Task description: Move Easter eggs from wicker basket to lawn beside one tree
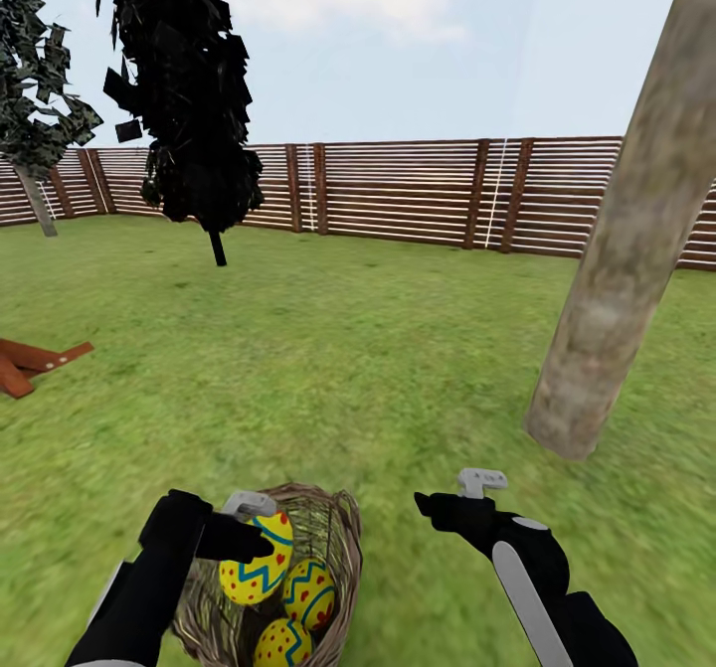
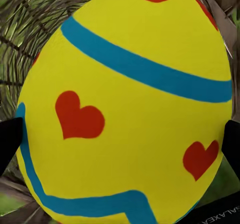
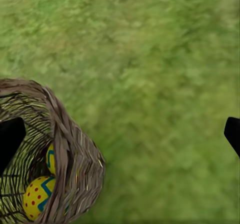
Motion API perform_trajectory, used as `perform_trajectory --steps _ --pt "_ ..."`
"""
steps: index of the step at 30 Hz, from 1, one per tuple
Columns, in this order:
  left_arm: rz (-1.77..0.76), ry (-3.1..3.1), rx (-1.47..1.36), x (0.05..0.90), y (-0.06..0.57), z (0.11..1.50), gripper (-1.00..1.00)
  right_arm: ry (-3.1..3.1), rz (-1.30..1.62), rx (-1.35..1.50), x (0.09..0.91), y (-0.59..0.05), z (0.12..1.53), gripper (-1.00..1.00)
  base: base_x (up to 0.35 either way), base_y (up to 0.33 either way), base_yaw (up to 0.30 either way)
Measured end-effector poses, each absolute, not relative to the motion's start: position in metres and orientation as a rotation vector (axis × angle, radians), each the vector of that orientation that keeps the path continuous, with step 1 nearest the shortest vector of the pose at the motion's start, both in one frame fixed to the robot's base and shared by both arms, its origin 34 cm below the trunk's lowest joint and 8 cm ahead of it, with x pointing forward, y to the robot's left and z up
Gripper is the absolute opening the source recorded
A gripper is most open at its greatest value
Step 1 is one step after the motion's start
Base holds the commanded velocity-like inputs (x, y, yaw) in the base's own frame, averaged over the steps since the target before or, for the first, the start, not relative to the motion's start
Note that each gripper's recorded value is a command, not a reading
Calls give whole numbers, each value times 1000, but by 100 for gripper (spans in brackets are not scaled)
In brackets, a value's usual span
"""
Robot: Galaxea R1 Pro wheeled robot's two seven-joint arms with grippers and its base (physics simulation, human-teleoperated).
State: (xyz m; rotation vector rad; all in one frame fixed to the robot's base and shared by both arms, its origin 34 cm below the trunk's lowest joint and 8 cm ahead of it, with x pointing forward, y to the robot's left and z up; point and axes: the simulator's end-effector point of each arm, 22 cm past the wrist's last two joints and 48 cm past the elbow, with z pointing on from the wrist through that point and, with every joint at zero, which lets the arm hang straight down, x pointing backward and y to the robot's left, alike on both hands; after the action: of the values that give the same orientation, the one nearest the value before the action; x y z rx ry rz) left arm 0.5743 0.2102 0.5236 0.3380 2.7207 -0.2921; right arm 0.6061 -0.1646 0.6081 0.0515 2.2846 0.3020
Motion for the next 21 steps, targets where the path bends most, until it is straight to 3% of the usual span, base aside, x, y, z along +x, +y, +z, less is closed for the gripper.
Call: perform_trajectory --steps 21 --pt "-222 2581 398 558 204 607 -100 2287 303 52 615 -164 652 100 0 0 0"
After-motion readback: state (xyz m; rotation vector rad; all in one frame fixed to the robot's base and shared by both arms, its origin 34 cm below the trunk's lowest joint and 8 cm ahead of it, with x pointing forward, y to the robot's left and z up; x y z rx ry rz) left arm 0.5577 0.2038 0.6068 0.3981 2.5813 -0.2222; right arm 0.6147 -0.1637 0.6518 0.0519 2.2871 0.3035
